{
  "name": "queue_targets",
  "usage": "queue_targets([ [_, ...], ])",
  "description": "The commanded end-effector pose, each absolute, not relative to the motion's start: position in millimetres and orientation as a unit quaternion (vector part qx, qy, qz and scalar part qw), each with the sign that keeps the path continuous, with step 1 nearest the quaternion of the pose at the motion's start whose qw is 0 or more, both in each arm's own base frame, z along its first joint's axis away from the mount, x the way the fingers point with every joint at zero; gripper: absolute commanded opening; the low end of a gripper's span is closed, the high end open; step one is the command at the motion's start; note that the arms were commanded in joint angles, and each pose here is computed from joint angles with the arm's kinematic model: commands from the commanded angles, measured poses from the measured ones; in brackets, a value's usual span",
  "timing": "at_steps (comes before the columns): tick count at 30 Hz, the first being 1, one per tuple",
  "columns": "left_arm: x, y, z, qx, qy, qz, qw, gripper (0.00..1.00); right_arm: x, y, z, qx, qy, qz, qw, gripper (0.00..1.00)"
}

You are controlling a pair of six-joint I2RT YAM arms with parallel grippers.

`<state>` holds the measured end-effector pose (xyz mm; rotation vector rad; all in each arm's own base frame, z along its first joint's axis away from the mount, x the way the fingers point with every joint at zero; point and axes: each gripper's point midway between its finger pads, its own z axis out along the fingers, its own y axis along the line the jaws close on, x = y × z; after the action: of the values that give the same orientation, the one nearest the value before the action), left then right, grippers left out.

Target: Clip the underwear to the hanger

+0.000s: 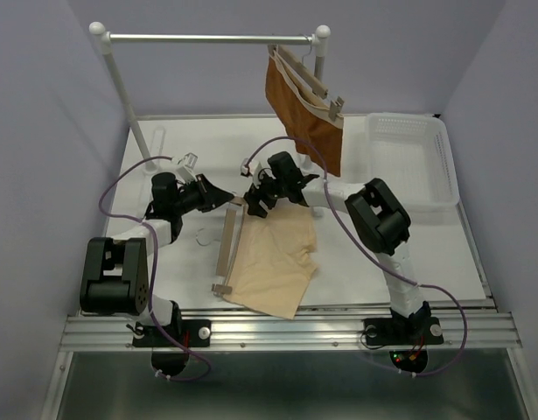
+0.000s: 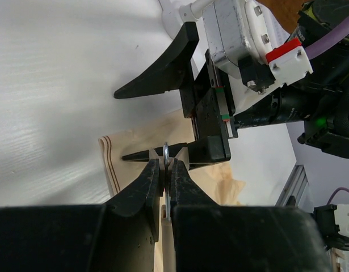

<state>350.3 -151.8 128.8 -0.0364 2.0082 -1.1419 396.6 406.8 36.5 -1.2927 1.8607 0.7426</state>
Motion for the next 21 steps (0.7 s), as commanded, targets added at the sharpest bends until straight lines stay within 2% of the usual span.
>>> queue_targets([
  [1,361,-154,151,0.016,0.776,-0.46,0.432,0.0,393,425,40,-0.515,0.71,0.302,0.373,0.68],
  [2,361,-154,152,0.016,0.775,-0.461,0.432,0.0,393,425,38,-0.513,0.713,0.301,0.371,0.68],
  [5,362,-154,152,0.016,0.775,-0.461,0.432,0.0,387,418,28,-0.511,0.722,0.299,0.359,0.4],
  [7,362,-154,152,0.015,0.775,-0.461,0.432,0.0,382,416,28,-0.514,0.72,0.303,0.355,0.28],
  [8,362,-154,152,0.015,0.775,-0.461,0.432,0.0,375,413,23,-0.517,0.72,0.307,0.347,0.14],
  [10,362,-154,150,0.017,0.776,-0.462,0.429,0.0,368,413,25,-0.522,0.712,0.318,0.347,0.03],
  [11,361,-154,149,0.016,0.776,-0.462,0.428,0.0,366,412,26,-0.521,0.711,0.32,0.347,0.01],
  [21,358,-155,155,0.027,0.769,-0.469,0.433,0.0,359,400,78,-0.463,0.71,0.33,0.416,0.01],
])
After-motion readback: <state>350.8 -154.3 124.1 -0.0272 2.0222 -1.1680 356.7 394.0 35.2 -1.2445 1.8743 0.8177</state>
